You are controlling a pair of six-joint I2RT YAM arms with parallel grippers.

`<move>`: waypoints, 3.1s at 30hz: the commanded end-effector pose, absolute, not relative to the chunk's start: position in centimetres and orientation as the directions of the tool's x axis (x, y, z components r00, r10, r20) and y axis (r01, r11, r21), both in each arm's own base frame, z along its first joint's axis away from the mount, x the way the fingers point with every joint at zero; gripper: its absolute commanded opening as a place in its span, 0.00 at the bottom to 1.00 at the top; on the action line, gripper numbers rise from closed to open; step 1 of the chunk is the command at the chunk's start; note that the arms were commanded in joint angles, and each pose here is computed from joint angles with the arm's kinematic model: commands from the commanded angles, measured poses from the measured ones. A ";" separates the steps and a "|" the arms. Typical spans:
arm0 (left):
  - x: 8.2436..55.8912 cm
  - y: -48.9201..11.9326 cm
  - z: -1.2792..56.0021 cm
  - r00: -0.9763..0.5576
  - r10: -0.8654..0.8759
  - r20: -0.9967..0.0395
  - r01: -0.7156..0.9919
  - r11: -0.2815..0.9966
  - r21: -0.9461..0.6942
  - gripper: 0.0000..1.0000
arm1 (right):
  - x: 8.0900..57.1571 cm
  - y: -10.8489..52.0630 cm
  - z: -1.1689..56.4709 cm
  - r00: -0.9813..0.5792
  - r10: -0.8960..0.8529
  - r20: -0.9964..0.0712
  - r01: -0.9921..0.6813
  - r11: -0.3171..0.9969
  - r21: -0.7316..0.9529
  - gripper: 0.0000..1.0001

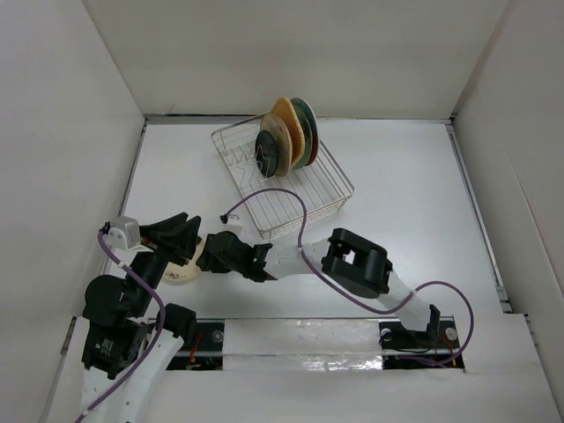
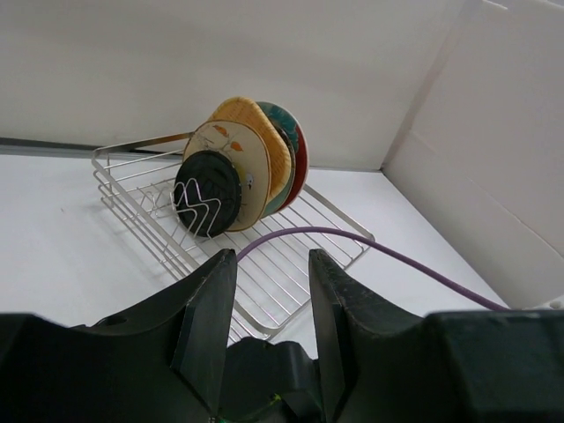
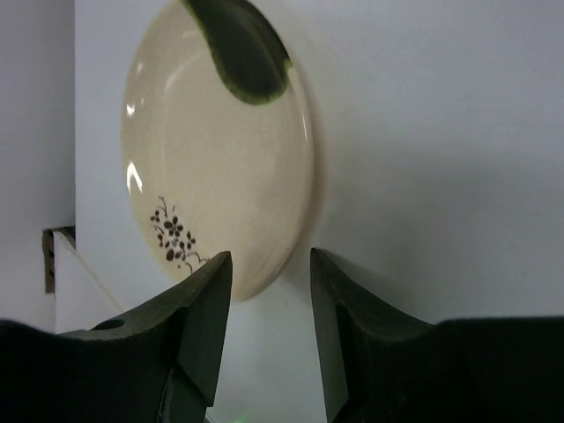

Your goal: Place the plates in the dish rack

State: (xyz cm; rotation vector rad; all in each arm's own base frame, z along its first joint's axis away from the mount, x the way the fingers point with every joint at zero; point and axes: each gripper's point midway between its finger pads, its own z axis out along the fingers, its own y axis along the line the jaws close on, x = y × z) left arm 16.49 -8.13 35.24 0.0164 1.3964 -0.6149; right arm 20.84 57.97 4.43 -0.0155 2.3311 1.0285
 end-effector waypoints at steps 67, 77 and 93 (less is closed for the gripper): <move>20.6 -9.6 33.0 0.046 -0.357 -0.933 0.410 0.858 -0.309 0.38 | 50.3 35.5 26.0 -0.087 -0.113 -0.990 0.284 0.949 -0.133 0.00; 20.5 -9.9 33.0 0.042 -0.354 -0.934 0.420 0.855 -0.305 0.38 | 49.7 37.0 20.9 -0.151 -0.139 -0.979 0.239 0.956 -0.172 0.00; 20.5 -10.1 32.9 0.035 -0.353 -0.935 0.429 0.850 -0.305 0.46 | 47.3 39.9 17.0 -0.196 -0.132 -0.972 0.128 0.979 -0.159 0.21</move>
